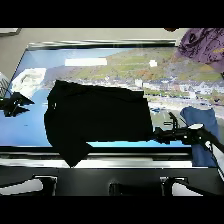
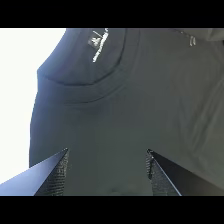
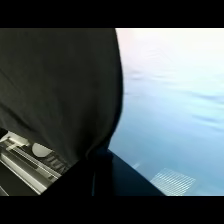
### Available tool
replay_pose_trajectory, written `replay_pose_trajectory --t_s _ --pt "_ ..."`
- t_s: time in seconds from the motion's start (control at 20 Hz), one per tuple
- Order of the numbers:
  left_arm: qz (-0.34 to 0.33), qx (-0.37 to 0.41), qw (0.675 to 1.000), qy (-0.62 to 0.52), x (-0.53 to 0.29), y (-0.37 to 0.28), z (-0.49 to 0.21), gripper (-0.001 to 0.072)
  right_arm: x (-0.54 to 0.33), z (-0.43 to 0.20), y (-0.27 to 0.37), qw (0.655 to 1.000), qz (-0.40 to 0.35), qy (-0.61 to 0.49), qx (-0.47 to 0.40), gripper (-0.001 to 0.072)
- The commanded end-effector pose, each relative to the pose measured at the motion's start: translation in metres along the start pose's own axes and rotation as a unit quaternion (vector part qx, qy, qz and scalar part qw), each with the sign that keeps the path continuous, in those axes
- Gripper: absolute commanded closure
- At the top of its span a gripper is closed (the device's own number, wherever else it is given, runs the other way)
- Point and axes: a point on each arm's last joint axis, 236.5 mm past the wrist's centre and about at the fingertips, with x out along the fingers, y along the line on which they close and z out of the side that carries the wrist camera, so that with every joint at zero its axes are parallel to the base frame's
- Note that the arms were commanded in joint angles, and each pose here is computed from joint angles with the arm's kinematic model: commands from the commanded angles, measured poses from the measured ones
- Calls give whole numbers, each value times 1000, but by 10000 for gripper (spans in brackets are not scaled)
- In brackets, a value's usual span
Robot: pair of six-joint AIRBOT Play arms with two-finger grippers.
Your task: Fold the clothes and pants, and hang the long-sleeved shirts on hangers.
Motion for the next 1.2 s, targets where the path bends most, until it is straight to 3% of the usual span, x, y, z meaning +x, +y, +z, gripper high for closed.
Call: replay_pose_trajectory --t_s 0.0,0.2,0.35,0.6,1.15 --pt "29 -25 999 -10 -16 37 -10 159 -2 1 6 1000 -2 -5 -9 674" --pt "23 -100 995 -8 -7 99 -71 159 -12 12 10 999 -12 -37 -16 674" --pt "-38 -136 990 10 23 104 -105 159 -12 12 12 999 -11 -38 -12 674" --pt "-80 -138 986 45 57 97 -149 159 -12 12 11 999 -11 -38 1 674" --pt "-66 -105 990 60 84 85 -162 159 -12 8 14 1000 -6 -30 6 674"
